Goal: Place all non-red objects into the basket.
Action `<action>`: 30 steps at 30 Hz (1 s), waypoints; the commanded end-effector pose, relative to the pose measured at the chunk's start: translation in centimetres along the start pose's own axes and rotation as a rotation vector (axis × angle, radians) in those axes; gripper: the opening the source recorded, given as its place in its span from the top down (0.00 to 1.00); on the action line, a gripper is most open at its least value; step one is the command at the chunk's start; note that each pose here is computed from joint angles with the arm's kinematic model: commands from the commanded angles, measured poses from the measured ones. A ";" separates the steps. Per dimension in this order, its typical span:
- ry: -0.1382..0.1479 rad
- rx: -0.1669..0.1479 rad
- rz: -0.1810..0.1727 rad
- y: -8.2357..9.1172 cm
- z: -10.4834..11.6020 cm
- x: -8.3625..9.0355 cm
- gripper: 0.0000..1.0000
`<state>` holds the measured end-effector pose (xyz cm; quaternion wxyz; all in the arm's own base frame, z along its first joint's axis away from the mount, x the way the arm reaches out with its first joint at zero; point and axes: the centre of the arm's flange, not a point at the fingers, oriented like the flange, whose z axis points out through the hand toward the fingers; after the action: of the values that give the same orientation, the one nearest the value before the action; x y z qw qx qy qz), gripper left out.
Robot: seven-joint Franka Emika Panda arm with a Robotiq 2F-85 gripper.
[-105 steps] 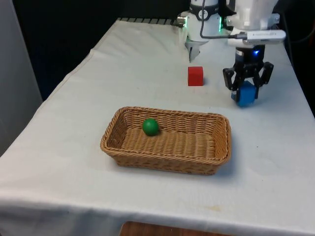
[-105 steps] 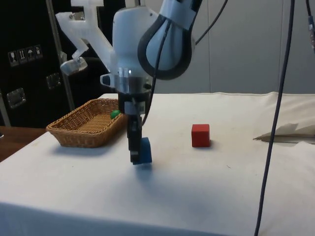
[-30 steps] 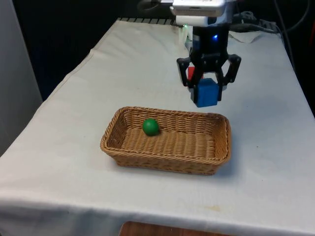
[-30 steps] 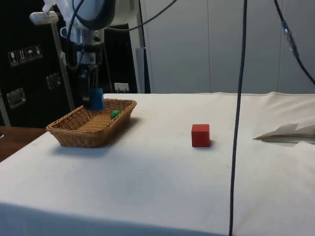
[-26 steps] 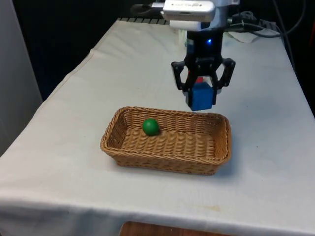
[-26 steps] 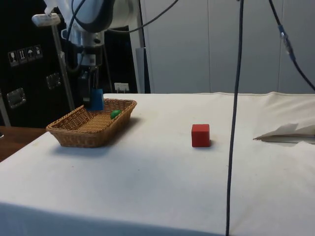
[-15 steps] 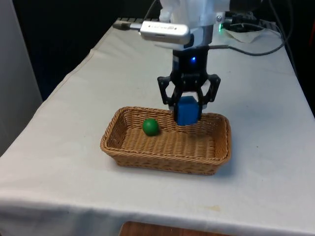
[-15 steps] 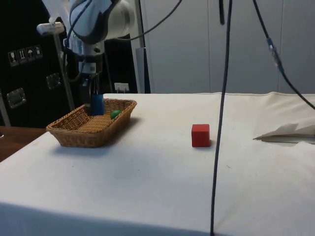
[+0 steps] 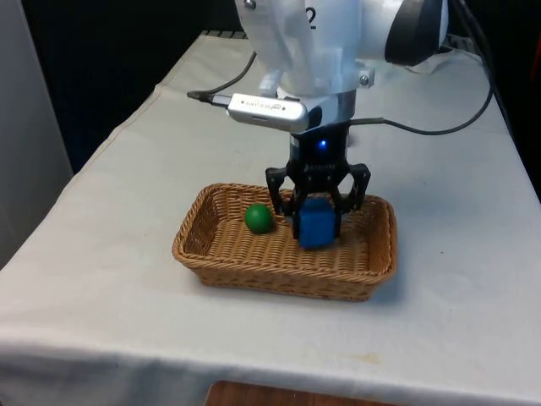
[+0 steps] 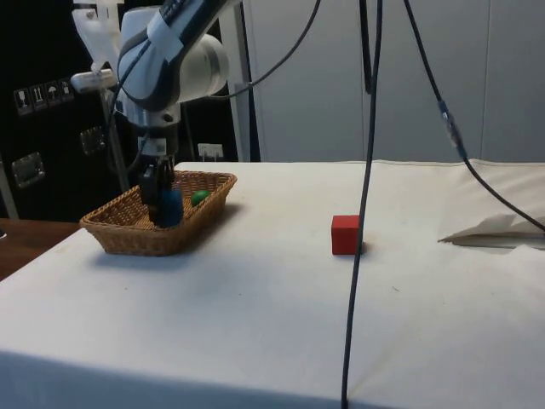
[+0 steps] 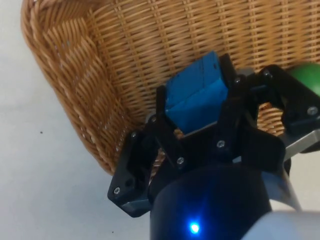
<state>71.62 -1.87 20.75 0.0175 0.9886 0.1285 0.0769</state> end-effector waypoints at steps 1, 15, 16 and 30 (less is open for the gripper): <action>0.004 0.012 0.004 0.1 0.2 0.0 0.94; 0.001 0.003 0.017 0.8 0.2 -0.2 0.17; 0.003 0.011 0.017 0.9 0.2 -0.2 0.17; 0.003 0.005 0.045 1.6 -1.7 0.1 0.00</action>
<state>71.95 -3.38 22.27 0.0144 0.9907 0.1082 0.0809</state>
